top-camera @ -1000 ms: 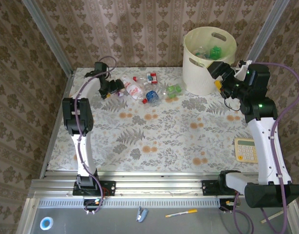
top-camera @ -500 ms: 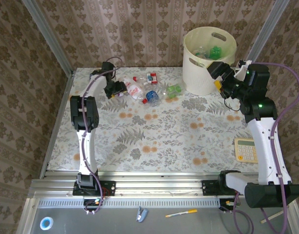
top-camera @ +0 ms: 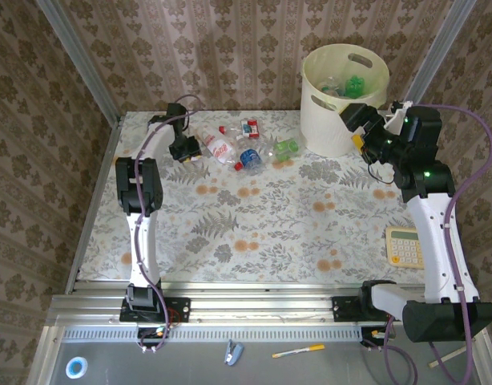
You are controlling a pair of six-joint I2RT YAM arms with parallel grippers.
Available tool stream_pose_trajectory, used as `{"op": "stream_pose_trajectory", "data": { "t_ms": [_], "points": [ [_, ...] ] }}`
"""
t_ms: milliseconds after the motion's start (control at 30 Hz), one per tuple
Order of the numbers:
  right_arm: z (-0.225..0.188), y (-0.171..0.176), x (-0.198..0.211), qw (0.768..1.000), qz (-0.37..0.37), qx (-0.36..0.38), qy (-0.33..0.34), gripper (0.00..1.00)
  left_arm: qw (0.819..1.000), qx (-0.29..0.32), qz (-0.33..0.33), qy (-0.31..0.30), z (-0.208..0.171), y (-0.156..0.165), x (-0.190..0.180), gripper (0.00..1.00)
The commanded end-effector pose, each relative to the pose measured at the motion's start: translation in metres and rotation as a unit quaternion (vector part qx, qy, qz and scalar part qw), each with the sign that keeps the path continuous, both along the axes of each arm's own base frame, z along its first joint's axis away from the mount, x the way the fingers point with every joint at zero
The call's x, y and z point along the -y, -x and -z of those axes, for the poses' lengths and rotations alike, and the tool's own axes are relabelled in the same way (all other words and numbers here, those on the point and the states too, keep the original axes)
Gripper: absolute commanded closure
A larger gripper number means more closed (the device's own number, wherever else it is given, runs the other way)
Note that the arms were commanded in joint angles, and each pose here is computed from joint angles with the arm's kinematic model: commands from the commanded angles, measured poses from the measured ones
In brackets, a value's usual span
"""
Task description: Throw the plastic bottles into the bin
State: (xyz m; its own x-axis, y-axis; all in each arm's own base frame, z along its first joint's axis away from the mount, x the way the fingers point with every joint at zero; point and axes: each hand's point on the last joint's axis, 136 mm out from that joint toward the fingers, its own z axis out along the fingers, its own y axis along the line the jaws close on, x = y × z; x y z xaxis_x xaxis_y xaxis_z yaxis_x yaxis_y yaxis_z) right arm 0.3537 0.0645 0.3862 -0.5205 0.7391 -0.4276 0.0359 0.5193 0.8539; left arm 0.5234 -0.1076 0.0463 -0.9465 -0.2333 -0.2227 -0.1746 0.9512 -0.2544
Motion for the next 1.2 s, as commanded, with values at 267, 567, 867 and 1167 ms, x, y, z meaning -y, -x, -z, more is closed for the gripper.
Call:
{"op": "stream_pose_trajectory", "data": {
  "t_ms": [267,567,867,1167],
  "points": [
    [0.003,0.0,-0.001,1.0,0.004,0.002,0.001,0.0,0.999,0.019,0.032,-0.009,-0.027,0.021,-0.012,0.8],
    [0.003,-0.002,0.0,1.0,0.006,0.003,-0.003,0.0,0.998,0.038,0.05,-0.003,-0.043,0.036,-0.016,0.87],
    [0.006,-0.002,-0.002,1.0,0.004,-0.001,-0.002,0.0,0.991,0.088,0.096,0.015,-0.079,0.054,-0.002,0.91],
    [0.012,-0.003,-0.003,1.0,0.002,-0.008,-0.001,0.0,0.979,0.142,0.141,0.042,-0.121,0.078,0.02,0.94]
  ]
}}
